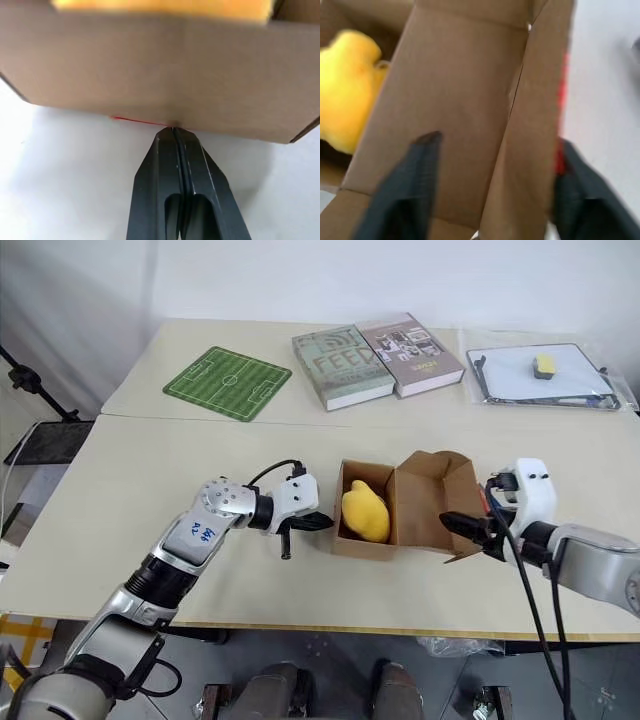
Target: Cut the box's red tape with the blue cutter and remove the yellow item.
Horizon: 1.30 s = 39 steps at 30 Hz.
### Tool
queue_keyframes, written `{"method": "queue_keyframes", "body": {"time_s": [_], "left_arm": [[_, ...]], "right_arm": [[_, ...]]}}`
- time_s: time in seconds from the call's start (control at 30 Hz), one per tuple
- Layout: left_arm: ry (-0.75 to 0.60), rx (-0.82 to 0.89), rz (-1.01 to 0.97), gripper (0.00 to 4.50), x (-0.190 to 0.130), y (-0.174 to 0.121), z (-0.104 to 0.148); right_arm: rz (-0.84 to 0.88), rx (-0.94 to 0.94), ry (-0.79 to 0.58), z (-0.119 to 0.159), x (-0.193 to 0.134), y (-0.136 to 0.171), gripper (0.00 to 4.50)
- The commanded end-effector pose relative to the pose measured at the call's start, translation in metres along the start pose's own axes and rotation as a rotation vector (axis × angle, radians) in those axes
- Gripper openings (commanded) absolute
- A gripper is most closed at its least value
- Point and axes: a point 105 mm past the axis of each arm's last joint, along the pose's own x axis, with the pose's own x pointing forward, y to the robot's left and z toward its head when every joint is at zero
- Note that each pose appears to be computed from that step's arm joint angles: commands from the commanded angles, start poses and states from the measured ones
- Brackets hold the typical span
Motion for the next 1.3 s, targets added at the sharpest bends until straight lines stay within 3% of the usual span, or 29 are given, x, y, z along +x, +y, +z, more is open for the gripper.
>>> {"method": "queue_keyframes", "body": {"time_s": [0.03, 0.2, 0.3, 0.47, 0.73, 1.0, 1.27, 1.3], "left_arm": [[-0.031, -0.008, 0.049, 0.0, -0.01, 0.006, 0.004], [-0.024, -0.045, 0.122, 0.0, -0.025, 0.017, -0.001], [-0.052, -0.085, 0.185, 0.49, -0.04, 0.031, 0.002], [-0.2, -0.069, 0.157, 2.07, -0.055, 0.038, 0.048], [-0.229, 0.102, 0.026, 4.46, -0.049, 0.035, 0.097], [-0.046, 0.326, -0.142, 4.46, 0.006, 0.02, 0.085], [0.071, 0.405, -0.196, 4.46, 0.041, 0.024, 0.073], [0.08, 0.412, -0.199, 4.28, 0.042, 0.025, 0.071]], "right_arm": [[-0.006, -0.111, -0.073, 0.024, -0.018, -0.01, 4.48], [-0.025, -0.204, -0.073, 0.031, -0.034, -0.027, 4.48], [-0.001, -0.264, -0.085, 0.038, -0.046, -0.029, 4.5], [0.109, -0.347, -0.121, 0.048, -0.063, -0.016, 4.5], [0.257, -0.458, -0.14, 0.042, -0.076, 0.011, 4.5], [0.268, -0.531, -0.156, 0.021, -0.085, 0.032, 4.5], [0.233, -0.543, -0.202, 0.012, -0.084, 0.05, 4.5], [0.227, -0.544, -0.206, 0.012, -0.084, 0.051, 4.5]]}}
